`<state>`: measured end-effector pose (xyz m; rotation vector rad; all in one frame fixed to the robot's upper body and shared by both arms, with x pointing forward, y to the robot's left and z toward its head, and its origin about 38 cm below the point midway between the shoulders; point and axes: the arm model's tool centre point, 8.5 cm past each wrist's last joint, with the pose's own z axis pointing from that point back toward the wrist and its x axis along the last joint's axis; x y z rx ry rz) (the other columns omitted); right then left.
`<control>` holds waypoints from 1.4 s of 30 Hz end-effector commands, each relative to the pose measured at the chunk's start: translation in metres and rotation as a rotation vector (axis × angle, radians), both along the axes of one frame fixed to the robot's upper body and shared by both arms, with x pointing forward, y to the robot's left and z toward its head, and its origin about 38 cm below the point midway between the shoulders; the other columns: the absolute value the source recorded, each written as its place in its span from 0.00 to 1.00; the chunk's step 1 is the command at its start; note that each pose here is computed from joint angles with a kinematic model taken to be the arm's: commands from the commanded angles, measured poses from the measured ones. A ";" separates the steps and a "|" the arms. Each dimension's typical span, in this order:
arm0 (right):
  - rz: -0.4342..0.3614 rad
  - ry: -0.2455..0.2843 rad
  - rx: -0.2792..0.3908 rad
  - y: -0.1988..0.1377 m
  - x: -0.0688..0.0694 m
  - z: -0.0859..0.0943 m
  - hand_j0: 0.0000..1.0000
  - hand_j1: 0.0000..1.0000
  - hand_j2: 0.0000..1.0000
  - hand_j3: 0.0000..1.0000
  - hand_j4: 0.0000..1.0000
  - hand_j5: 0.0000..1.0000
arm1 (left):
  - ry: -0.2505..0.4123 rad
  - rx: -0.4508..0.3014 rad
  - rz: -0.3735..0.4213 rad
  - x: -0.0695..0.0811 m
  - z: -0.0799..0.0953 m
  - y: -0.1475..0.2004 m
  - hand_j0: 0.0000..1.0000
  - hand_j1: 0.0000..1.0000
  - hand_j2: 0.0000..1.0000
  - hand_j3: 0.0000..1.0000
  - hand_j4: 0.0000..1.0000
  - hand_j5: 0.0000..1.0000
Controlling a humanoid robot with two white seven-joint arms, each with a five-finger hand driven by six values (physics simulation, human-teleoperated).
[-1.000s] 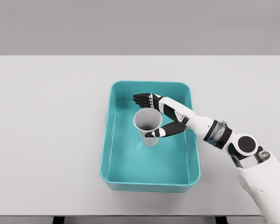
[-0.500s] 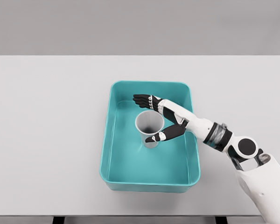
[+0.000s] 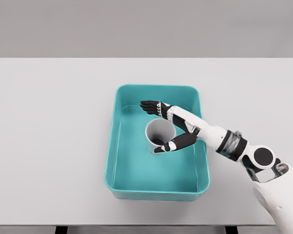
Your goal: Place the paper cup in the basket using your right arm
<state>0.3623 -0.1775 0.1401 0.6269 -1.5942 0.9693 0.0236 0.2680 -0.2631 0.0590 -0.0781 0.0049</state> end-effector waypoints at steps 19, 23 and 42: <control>-0.049 -0.081 0.020 -0.043 0.006 0.042 0.99 0.99 0.99 0.99 0.99 0.99 | 0.001 0.000 0.000 0.000 0.000 0.000 1.00 1.00 1.00 1.00 1.00 1.00; -0.070 -0.093 0.013 -0.078 0.008 0.058 1.00 1.00 1.00 1.00 1.00 1.00 | 0.000 0.000 -0.002 0.000 0.000 0.000 1.00 1.00 1.00 1.00 1.00 1.00; -0.136 -0.175 -0.123 -0.155 0.006 0.108 1.00 1.00 1.00 1.00 1.00 1.00 | 0.000 0.000 -0.002 0.000 0.000 0.000 1.00 1.00 1.00 1.00 1.00 1.00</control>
